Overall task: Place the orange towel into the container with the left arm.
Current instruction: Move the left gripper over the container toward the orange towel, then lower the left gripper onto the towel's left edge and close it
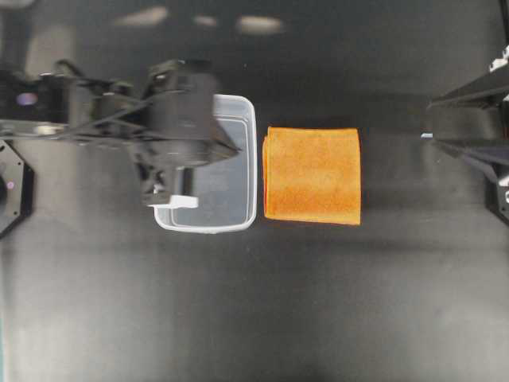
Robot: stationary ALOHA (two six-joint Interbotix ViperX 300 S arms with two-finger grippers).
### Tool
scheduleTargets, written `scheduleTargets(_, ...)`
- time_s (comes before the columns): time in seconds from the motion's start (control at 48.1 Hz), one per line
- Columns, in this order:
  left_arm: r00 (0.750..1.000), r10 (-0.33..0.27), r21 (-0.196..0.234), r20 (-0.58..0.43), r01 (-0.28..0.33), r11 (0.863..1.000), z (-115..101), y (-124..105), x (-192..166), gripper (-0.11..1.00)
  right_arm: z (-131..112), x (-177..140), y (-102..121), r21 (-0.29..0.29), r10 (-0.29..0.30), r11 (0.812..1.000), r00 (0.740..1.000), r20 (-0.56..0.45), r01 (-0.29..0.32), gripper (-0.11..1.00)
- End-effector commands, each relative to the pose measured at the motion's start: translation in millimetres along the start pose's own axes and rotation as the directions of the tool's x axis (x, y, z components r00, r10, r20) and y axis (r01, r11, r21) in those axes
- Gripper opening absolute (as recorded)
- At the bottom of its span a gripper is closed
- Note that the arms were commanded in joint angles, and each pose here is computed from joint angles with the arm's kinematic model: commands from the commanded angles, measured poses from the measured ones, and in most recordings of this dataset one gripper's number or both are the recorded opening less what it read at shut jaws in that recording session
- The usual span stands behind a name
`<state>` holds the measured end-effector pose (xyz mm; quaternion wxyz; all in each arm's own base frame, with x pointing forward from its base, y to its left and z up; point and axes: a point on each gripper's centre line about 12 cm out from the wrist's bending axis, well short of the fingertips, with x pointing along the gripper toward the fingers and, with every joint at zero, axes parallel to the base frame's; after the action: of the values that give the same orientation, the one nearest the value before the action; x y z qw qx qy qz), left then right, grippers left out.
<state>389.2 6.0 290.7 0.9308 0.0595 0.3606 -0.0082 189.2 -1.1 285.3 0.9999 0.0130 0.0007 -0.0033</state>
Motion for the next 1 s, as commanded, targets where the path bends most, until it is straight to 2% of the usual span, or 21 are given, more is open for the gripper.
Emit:
scheduleTargets(0.0, 1.0, 0.01, -0.011, 0.003, -0.01, 1.0, 20, 6, 6, 0.05, 3, 0, -1, -0.002, -0.003, 1.0, 1.0, -0.001, 0.003, 0.64)
scheduleTargets(0.083, 1.0, 0.008, -0.01, -0.027, -0.008, 1.0, 26, 8, 23, 0.17, 2, 0, -1, 0.003, -0.003, 1.0, 1.0, -0.014, 0.004, 0.69)
scheduleTargets(0.146, 0.998, 0.005, -0.005, -0.058, -0.005, 1.0, 28, 8, 40, 0.32, 2, -1, -1, 0.005, -0.003, 1.0, 1.0, -0.018, 0.003, 0.69)
scheduleTargets(0.27, 0.995, 0.0, 0.009, -0.097, 0.001, 1.0, 29, 8, 70, 0.7, 4, -4, 0, 0.003, -0.003, 1.0, 1.0, -0.009, 0.003, 0.69)
scheduleTargets(0.333, 0.992, -0.003, 0.011, -0.123, 0.005, 1.0, 27, 7, 91, 0.84, 6, -7, 0, 0.005, -0.001, 1.0, 1.0, 0.003, 0.001, 0.69)
scheduleTargets(0.374, 0.99, -0.005, 0.011, -0.138, 0.007, 1.0, 25, 7, 103, 0.9, 6, -8, 0, 0.003, -0.003, 1.0, 1.0, 0.009, 0.003, 0.69)
scheduleTargets(0.666, 0.964, -0.021, 0.009, -0.265, 0.024, 1.0, -9, 2, 183, 0.89, 18, -18, 0, 0.005, -0.001, 1.0, 0.998, 0.069, 0.001, 0.69)
scheduleTargets(0.978, 0.939, -0.03, 0.007, -0.343, 0.034, 0.999, -40, -2, 220, 0.89, 17, -18, 0, 0.008, 0.0, 1.0, 0.998, 0.069, -0.001, 0.69)
